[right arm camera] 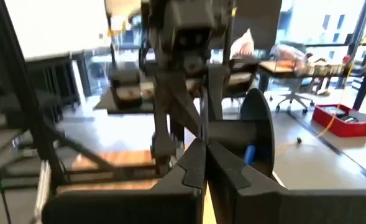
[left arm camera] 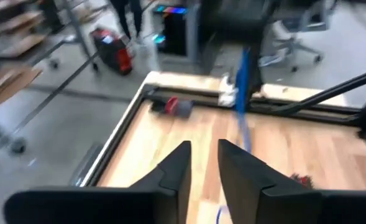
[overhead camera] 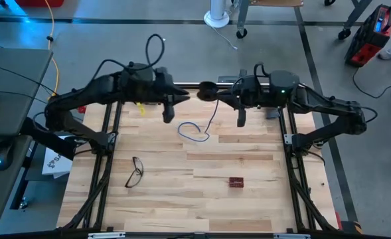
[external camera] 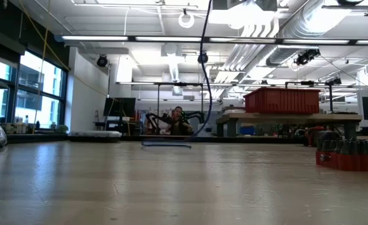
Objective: Coil cords
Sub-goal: Coil the blue wire onto the spool
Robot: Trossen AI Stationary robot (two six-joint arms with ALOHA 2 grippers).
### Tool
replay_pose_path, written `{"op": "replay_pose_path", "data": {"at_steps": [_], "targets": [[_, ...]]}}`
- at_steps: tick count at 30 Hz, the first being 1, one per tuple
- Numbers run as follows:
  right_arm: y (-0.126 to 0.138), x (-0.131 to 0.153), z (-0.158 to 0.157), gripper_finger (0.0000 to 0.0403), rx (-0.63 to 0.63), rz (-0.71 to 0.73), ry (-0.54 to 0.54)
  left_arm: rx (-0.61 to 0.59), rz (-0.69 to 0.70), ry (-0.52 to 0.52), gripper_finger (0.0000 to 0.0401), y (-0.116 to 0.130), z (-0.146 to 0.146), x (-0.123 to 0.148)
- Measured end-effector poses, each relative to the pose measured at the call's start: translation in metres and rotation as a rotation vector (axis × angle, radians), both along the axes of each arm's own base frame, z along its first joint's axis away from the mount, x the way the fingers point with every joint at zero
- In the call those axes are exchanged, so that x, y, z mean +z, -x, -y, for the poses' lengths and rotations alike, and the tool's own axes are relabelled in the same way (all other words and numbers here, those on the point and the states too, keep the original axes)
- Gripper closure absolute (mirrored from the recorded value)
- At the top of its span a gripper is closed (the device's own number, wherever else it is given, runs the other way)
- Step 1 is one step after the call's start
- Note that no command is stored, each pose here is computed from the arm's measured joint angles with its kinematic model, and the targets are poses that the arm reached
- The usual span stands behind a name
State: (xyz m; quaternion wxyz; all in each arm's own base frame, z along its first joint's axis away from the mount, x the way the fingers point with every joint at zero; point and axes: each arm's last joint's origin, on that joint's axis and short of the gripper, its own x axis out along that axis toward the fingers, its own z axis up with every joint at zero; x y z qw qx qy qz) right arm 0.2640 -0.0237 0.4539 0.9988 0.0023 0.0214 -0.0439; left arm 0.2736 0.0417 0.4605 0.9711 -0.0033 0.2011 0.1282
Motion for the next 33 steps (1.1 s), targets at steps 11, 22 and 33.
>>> {"op": "replay_pose_path", "data": {"at_steps": [11, 22, 33], "targets": [[-0.002, 0.014, 0.002, 0.0402, -0.043, 0.193, -0.297, 0.004, 0.132, 0.15, 0.026, -0.01, -0.003, -0.049], [-0.021, 0.016, 0.0, 0.0403, 0.031, 0.305, -0.388, -0.124, 0.5, 0.306, 0.0227, -0.034, -0.008, -0.064], [-0.032, 0.015, 0.0, 0.0403, 0.076, 0.366, -0.434, -0.125, 0.459, 0.254, 0.021, -0.044, -0.01, -0.075]]}}
